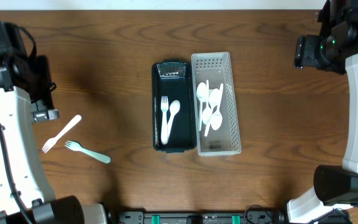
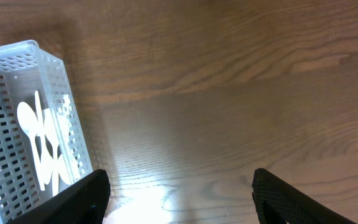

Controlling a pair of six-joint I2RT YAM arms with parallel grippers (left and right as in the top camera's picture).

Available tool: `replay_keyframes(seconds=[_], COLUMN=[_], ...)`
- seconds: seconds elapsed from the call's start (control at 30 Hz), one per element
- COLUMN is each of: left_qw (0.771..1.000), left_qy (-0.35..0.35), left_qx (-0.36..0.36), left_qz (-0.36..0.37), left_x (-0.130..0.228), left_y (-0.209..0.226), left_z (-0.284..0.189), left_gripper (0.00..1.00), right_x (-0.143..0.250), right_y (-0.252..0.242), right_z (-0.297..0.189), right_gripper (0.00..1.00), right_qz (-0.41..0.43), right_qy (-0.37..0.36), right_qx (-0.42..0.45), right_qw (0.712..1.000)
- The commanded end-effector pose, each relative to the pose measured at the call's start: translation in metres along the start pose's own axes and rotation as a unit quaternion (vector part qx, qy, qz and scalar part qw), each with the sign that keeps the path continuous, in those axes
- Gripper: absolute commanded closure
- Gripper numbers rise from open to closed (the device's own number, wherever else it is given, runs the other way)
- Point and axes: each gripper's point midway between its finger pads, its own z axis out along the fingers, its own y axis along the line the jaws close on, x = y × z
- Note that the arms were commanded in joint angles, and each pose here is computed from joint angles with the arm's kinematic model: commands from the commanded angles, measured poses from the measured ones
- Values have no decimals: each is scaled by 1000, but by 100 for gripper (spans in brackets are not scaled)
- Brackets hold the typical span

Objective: Pack container
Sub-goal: 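Return left gripper to the remaining white fork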

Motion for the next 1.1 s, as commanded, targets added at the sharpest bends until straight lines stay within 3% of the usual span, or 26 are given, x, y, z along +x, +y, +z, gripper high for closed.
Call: replay_keyframes(seconds=[0.0, 0.1, 0.57, 0.83, 1.07], left_qw=[981, 968, 938, 922, 923], left_qy=[-30, -42, -66, -77, -110], left_qx=[-57, -90, -177, -221, -236], left_qz=[-184, -232, -291, -308, -283], left_x=[-15, -22, -61, -75, -93], left_y=[20, 34, 65, 79, 83], left_z=[30, 51, 110, 136, 156], left_gripper=[2, 2, 2, 2, 1], right_x=[-1, 0, 4, 7, 8], right_y=[-4, -4, -4, -5, -5], right_z=[0, 0, 0, 0, 0], right_gripper=[24, 24, 23, 23, 23], right_qz=[-6, -6, -7, -8, -8], right_qy=[-2, 0, 9, 15, 16], right_qx=[7, 7, 9, 10, 10], right_qw=[1000, 1000, 1000, 1000, 1000])
